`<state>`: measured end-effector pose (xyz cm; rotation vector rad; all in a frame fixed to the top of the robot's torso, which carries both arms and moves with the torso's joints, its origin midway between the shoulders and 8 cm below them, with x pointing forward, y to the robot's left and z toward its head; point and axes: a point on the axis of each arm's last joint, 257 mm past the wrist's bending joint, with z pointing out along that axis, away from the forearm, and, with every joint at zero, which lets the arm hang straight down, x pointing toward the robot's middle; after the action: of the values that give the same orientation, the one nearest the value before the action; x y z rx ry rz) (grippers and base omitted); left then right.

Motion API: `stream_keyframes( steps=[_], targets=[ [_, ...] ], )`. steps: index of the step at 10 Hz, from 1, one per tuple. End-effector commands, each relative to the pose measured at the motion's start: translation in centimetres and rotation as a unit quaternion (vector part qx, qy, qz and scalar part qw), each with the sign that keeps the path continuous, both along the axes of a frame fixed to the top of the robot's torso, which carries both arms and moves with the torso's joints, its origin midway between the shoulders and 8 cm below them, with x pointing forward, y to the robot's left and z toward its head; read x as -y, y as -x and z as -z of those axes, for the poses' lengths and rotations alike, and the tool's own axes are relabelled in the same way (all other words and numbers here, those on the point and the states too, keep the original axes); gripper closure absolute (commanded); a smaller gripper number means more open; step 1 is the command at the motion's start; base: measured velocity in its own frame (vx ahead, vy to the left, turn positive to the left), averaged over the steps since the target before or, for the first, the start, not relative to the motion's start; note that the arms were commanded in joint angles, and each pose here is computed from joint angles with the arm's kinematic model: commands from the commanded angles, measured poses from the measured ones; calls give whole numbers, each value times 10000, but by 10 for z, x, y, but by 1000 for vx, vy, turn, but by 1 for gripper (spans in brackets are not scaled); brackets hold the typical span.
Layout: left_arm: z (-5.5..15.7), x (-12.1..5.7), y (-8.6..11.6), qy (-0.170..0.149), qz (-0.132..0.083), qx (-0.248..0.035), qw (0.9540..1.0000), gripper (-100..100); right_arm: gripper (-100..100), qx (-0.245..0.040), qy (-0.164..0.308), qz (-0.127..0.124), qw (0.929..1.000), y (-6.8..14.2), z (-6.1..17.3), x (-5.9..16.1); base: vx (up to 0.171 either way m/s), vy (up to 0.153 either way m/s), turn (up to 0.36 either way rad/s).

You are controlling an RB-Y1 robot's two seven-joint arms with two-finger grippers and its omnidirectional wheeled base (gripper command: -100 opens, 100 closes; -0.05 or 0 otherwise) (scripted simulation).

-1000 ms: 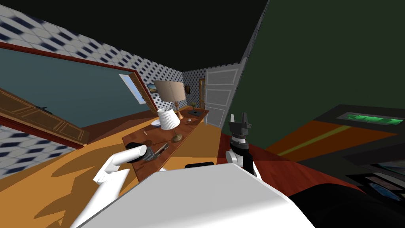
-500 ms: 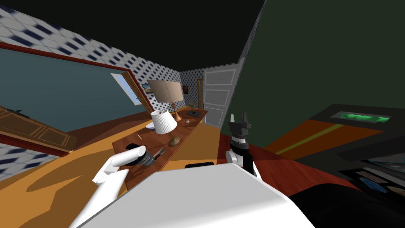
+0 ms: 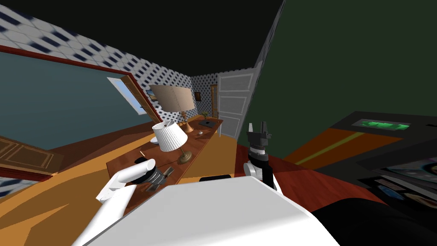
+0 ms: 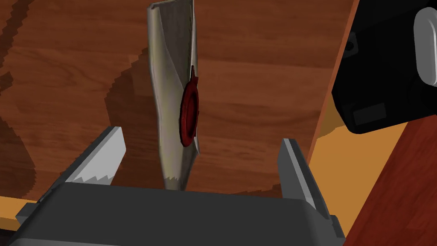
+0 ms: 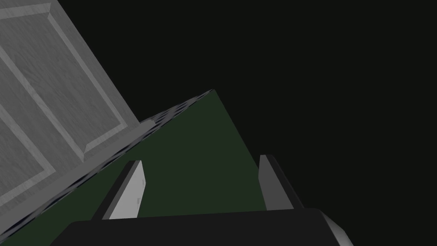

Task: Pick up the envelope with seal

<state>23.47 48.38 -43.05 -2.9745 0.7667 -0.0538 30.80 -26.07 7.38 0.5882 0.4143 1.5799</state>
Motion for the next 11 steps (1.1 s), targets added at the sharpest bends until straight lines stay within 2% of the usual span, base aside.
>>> stream_keyframes(
  steps=[1, 2, 3, 4, 5, 8, 9, 10, 11],
  targets=[
    [4, 3, 10, 153, -135, -191, 9996, -100, 0, 0, 0, 0, 10000, 0, 0, 0, 102, 20, -60],
    [6, 6, 19, 262, -234, -331, 9988, -100, 0, 0, 0, 0, 10000, 0, 0, 0, 125, 46, -88],
    [4, 5, 14, 190, -169, -238, 9994, -100, 0, 0, 0, 0, 10000, 0, 0, 0, 59, 29, -21],
    [5, 5, 15, 207, -185, -262, 9993, 0, 0, 0, 0, 0, 10000, 0, 0, 0, 10, 5, 3],
    [14, 6, 15, 205, -171, -251, 9993, -100, 0, 0, 0, 0, 10000, 0, 0, 0, 9, 5, 16],
    [26, 8, 16, 203, -153, -244, 9994, -100, 0, 0, 0, 0, 10000, 0, 0, 0, 6, 2, 13],
    [23, 8, 15, 207, -158, -251, 9993, -100, 0, 0, 0, 0, 10000, 0, 0, 0, 0, 0, 0],
    [23, 8, 15, 204, -155, -244, 9994, 100, 0, 0, 0, 0, 10000, 0, 0, 0, 0, 0, 0],
    [23, 8, 15, 204, -156, -244, 9994, 100, 0, 0, 0, 0, 10000, 0, 0, 0, 0, 0, 0]
  ],
)
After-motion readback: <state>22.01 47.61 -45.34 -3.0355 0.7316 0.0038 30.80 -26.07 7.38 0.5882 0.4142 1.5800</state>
